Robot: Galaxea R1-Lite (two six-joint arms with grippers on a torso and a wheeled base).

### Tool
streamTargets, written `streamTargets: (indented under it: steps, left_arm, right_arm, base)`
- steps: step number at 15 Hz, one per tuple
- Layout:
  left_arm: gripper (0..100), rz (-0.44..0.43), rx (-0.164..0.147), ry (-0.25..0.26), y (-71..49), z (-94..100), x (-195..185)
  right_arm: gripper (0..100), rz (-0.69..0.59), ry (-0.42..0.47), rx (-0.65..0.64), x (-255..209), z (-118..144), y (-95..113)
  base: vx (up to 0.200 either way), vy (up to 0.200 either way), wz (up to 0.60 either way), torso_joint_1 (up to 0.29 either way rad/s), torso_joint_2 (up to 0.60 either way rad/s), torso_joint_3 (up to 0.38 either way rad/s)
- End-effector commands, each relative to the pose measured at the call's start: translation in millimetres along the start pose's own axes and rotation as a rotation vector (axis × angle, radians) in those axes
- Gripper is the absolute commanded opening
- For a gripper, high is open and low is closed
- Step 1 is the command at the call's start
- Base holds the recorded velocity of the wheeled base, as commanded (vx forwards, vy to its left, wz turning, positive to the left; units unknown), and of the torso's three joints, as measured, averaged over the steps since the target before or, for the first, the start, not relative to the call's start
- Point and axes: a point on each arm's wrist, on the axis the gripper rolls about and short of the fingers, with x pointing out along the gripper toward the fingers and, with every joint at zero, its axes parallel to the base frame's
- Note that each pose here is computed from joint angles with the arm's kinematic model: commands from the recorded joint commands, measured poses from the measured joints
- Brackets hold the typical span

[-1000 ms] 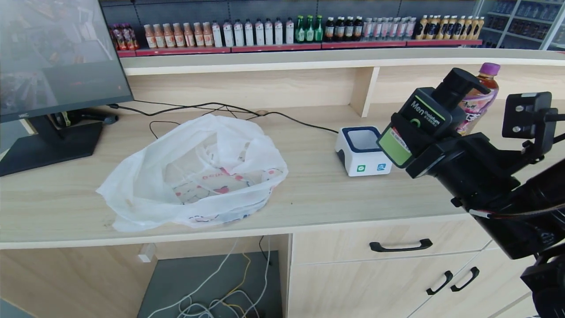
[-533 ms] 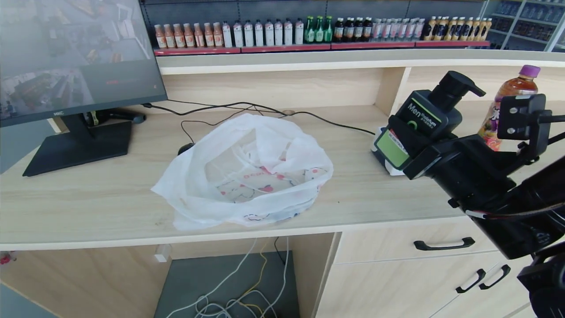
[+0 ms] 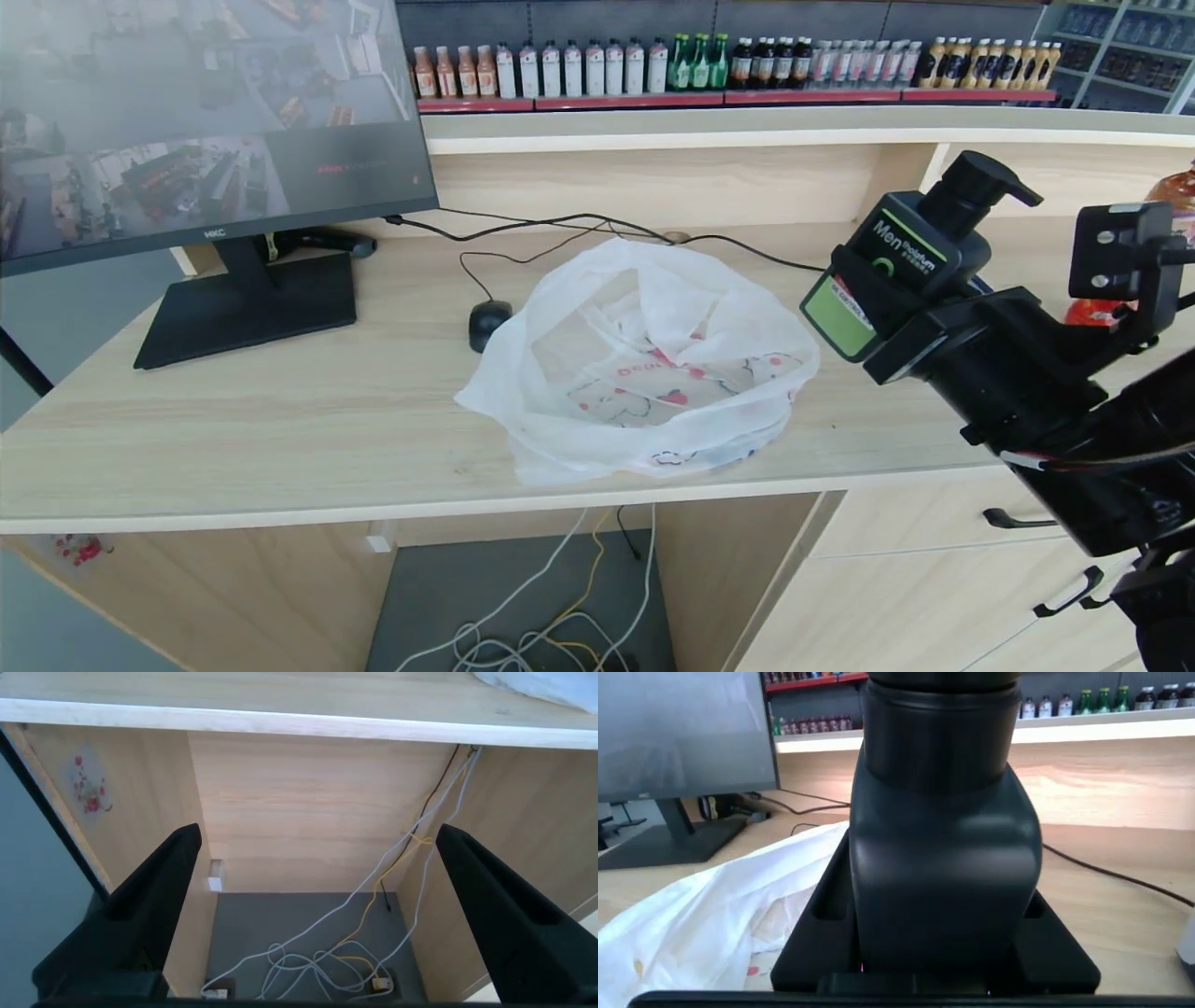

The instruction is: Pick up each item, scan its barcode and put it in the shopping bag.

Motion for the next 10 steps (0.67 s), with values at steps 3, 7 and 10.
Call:
streamTargets:
  steps: [3, 7, 10]
  left_arm:
    - [100, 0.000, 0.000, 0.000, 0.0, 0.0, 0.0]
    - [100, 0.000, 0.000, 0.000, 0.0, 0.0, 0.0]
    - [100, -0.001, 0.002, 0.000, 0.0, 0.0, 0.0]
  right_arm:
    - [0, 0.067, -0.046, 0.027, 6.5, 8.8, 19.4]
    - [0, 0.085, 0.051, 0.053, 35.9, 13.3, 56.7]
    - [0, 0.074, 0.080, 0.062, 64.8, -8.9, 81.7]
  base:
    - [0.000, 0.000, 0.00, 0.000, 0.00, 0.000]
    - [0.000, 0.000, 0.00, 0.000, 0.00, 0.000]
    - [0.000, 0.000, 0.00, 0.000, 0.00, 0.000]
